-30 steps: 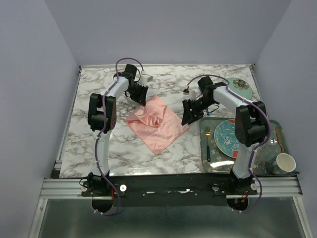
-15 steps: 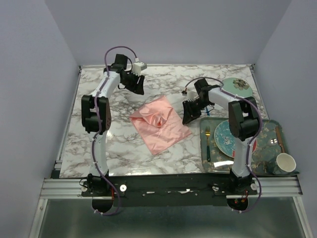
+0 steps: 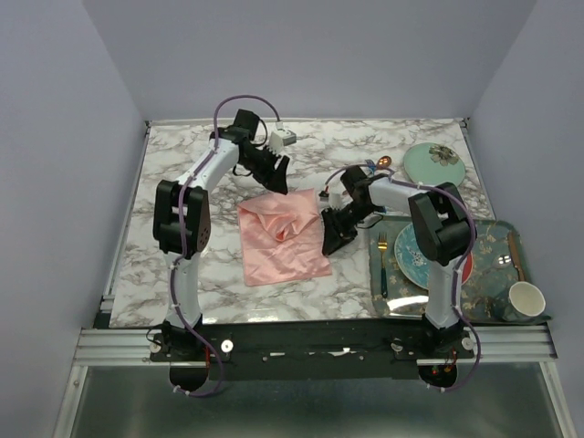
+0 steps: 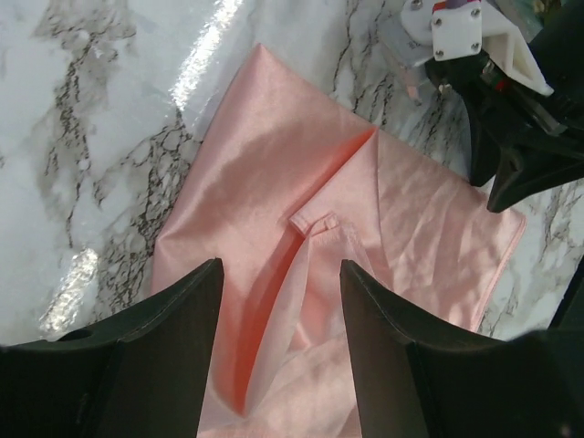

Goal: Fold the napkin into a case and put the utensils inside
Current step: Rotate the crumpled napkin at the center of the board, then smooth out the crumpled napkin at the center of the board.

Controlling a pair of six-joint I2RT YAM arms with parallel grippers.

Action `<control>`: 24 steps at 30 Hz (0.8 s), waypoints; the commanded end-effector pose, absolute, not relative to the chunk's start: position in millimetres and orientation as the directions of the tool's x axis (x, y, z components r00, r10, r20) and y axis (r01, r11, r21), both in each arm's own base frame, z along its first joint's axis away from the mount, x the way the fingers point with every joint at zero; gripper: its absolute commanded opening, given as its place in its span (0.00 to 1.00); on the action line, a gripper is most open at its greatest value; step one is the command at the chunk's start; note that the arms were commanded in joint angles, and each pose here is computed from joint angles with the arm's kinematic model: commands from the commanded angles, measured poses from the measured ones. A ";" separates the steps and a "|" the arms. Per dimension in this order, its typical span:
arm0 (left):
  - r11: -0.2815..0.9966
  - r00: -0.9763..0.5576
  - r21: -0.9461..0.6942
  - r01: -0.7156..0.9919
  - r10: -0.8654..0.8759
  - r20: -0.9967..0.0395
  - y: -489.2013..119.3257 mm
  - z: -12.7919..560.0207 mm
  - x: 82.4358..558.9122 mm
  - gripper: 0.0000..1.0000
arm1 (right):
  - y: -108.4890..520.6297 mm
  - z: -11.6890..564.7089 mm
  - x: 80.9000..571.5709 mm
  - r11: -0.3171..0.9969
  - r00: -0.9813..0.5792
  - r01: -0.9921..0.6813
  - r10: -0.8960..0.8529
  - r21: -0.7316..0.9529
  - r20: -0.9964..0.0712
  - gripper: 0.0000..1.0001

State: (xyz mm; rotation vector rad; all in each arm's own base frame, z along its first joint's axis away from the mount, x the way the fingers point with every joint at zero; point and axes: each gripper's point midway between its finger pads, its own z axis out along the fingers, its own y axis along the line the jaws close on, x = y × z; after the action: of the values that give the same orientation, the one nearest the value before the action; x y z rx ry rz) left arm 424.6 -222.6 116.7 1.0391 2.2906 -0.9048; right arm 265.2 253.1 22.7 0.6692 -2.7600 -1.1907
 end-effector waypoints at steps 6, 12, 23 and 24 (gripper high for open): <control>0.437 -0.626 -0.449 0.780 0.544 -0.558 -246.2 85.5 396.4 0.62 | 239.7 74.9 289.7 0.589 -0.875 -0.472 -0.405 0.656 -0.266 0.47; 0.466 -0.629 -0.422 0.777 0.586 -0.511 -249.5 67.5 392.1 0.62 | 247.1 89.6 332.9 0.610 -0.867 -0.498 -0.343 0.617 -0.361 0.43; 0.489 -0.635 -0.407 0.772 0.631 -0.446 -238.1 46.6 381.5 0.62 | 260.8 84.9 368.7 0.628 -0.883 -0.466 -0.287 0.623 -0.370 0.42; 0.487 -0.635 -0.410 0.771 0.632 -0.444 -238.7 45.3 380.5 0.62 | 260.6 82.1 367.9 0.630 -0.886 -0.462 -0.287 0.625 -0.365 0.42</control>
State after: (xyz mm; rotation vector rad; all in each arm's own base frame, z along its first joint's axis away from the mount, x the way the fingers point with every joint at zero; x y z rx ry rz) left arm 389.4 -247.8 65.3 1.1755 2.4335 -0.8991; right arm 358.7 260.0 92.2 0.7588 -3.0158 -1.3094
